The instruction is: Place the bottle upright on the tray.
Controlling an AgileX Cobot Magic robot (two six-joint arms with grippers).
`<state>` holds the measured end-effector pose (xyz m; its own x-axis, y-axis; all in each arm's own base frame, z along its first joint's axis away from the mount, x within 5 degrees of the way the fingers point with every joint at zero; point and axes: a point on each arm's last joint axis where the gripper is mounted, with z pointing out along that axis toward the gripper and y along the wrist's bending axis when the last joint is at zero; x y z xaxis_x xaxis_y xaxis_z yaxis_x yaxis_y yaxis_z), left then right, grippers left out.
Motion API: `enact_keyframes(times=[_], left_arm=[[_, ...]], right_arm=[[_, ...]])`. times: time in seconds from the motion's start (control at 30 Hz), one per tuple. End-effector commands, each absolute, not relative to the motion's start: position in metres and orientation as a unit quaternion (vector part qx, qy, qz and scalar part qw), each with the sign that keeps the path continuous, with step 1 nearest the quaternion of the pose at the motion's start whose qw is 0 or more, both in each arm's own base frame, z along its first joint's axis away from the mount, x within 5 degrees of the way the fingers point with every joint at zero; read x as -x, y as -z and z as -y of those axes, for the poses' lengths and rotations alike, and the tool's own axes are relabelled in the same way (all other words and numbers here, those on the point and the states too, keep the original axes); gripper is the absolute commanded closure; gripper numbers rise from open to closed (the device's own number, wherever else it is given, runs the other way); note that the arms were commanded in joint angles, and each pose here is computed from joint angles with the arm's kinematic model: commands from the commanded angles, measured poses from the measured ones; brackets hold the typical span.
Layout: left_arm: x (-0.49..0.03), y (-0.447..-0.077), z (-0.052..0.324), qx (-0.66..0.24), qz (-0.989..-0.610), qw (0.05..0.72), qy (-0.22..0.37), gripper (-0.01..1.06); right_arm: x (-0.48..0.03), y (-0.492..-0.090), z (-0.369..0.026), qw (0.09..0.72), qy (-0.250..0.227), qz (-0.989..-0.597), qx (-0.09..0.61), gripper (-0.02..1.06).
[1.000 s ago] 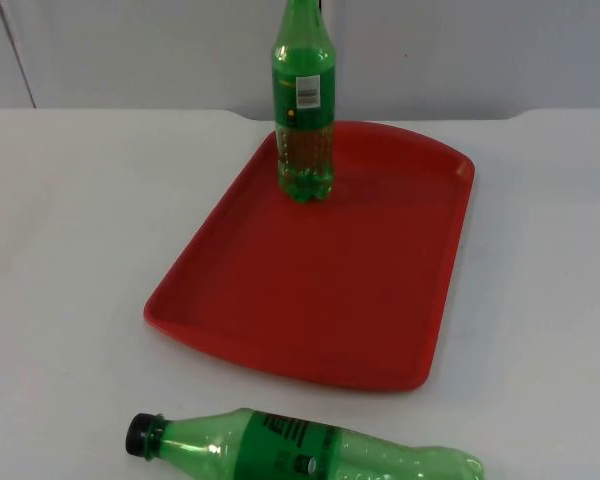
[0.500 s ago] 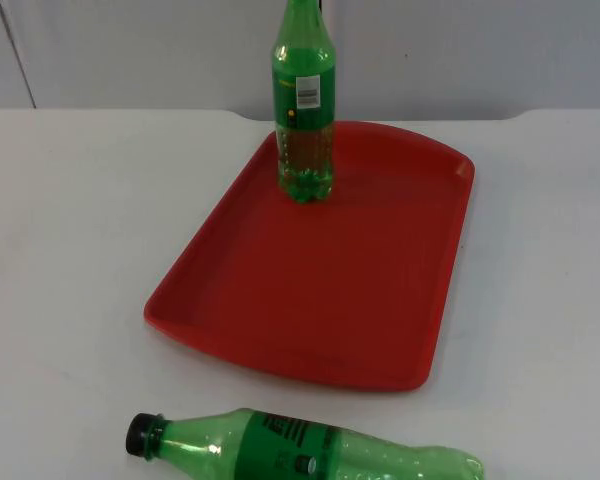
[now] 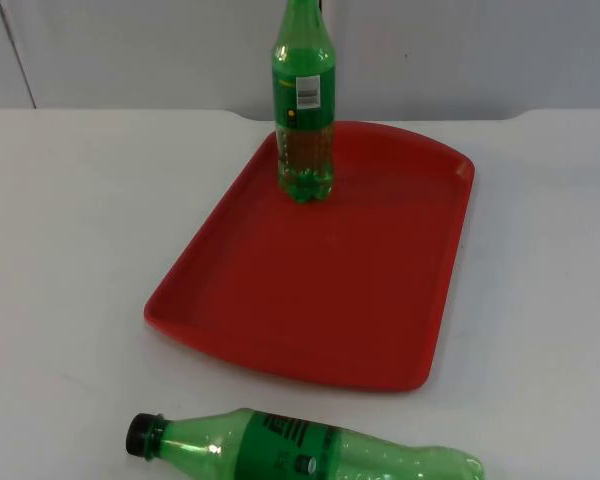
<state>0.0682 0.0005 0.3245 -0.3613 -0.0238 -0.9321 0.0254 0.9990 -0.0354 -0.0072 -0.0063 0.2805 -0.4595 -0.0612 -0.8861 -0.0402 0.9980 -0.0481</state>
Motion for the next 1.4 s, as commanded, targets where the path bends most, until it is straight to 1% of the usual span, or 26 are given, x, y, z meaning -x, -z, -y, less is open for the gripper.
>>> enact_keyframes(times=[0.0,0.1,0.27,0.4,0.47,0.67,0.8,0.9,1.37], left_arm=[[-0.058,-0.321,-0.002,0.007,-0.83,0.556,0.027,0.0],[-0.049,-0.317,-0.004,-0.001,-0.837,0.547,0.023,0.0],[-0.031,-0.313,-0.002,-0.037,-0.84,0.54,0.037,0.0],[-0.013,-0.311,0.001,-0.092,-0.825,0.556,0.052,0.0],[-0.008,-0.31,0.001,-0.097,-0.819,0.562,0.052,0.0],[0.012,-0.308,-0.002,-0.095,-0.798,0.592,0.063,0.0],[0.01,-0.302,-0.001,-0.095,-0.806,0.581,0.071,0.0],[0.005,-0.29,0.001,-0.098,-0.819,0.56,0.07,0.0],[0.005,-0.291,0.0,-0.098,-0.819,0.562,0.066,0.0]], right_arm=[[0.007,-0.281,0.006,0.523,0.011,-0.852,0.028,-0.01],[0.007,-0.281,0.006,0.523,0.011,-0.852,0.028,-0.01],[0.007,-0.281,0.006,0.523,0.011,-0.852,0.028,-0.01],[0.007,-0.281,0.006,0.523,0.011,-0.852,0.028,-0.01],[0.007,-0.281,0.006,0.523,0.011,-0.852,0.028,-0.01],[0.007,-0.281,0.006,0.523,0.011,-0.852,0.028,-0.01],[0.007,-0.281,0.006,0.523,0.011,-0.852,0.028,-0.01],[0.007,-0.281,0.006,0.523,0.011,-0.852,0.028,-0.01],[0.007,-0.281,0.006,0.523,0.01,-0.852,0.028,-0.01]])
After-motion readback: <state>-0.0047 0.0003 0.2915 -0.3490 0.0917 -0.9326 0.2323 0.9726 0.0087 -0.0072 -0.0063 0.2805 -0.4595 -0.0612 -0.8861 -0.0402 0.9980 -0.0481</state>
